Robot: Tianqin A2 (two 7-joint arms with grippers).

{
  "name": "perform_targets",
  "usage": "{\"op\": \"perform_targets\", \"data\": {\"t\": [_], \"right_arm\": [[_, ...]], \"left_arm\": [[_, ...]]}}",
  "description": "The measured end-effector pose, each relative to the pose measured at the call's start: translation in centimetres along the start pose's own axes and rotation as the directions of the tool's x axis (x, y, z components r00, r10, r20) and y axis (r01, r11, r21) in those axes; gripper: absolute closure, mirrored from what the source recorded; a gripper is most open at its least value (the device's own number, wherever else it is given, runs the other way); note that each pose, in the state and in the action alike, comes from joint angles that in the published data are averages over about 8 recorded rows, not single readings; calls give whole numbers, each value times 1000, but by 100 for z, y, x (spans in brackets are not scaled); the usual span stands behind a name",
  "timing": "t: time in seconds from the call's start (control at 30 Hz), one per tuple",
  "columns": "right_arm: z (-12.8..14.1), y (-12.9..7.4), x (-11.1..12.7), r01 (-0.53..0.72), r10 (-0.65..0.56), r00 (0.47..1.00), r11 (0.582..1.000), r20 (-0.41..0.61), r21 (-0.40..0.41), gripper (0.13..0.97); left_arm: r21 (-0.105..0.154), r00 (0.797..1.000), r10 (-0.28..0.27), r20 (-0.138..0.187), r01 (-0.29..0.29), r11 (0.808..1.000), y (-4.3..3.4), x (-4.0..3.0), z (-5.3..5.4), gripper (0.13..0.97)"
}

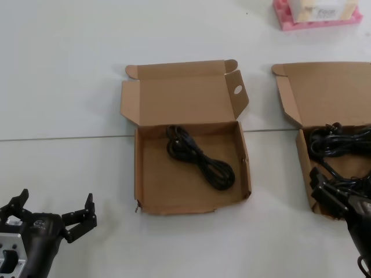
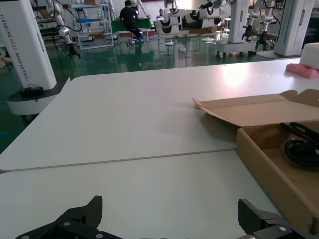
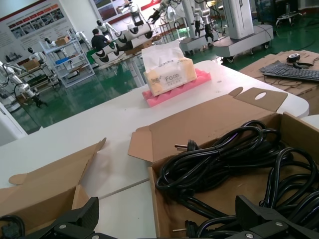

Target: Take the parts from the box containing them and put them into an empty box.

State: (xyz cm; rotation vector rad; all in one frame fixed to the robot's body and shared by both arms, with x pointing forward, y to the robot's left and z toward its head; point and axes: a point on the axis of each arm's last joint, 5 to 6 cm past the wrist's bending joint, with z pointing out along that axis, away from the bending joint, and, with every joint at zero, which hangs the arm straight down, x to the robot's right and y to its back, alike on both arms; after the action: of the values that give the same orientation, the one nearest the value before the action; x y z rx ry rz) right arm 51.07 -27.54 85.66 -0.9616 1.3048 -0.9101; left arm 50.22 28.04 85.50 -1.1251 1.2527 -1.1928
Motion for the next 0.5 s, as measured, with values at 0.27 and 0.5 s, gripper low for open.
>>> {"op": "perform_targets", "data": {"t": [0.27,0.5], "right_arm": [[0,0,0,0,0,1000,1000,0,0,130],[0,0,0,0,0,1000,1000,0,0,130]], "left_arm": [[0,1000,0,0,0,1000,0,0,0,132],[0,1000,0,0,0,1000,0,0,0,132]]}}
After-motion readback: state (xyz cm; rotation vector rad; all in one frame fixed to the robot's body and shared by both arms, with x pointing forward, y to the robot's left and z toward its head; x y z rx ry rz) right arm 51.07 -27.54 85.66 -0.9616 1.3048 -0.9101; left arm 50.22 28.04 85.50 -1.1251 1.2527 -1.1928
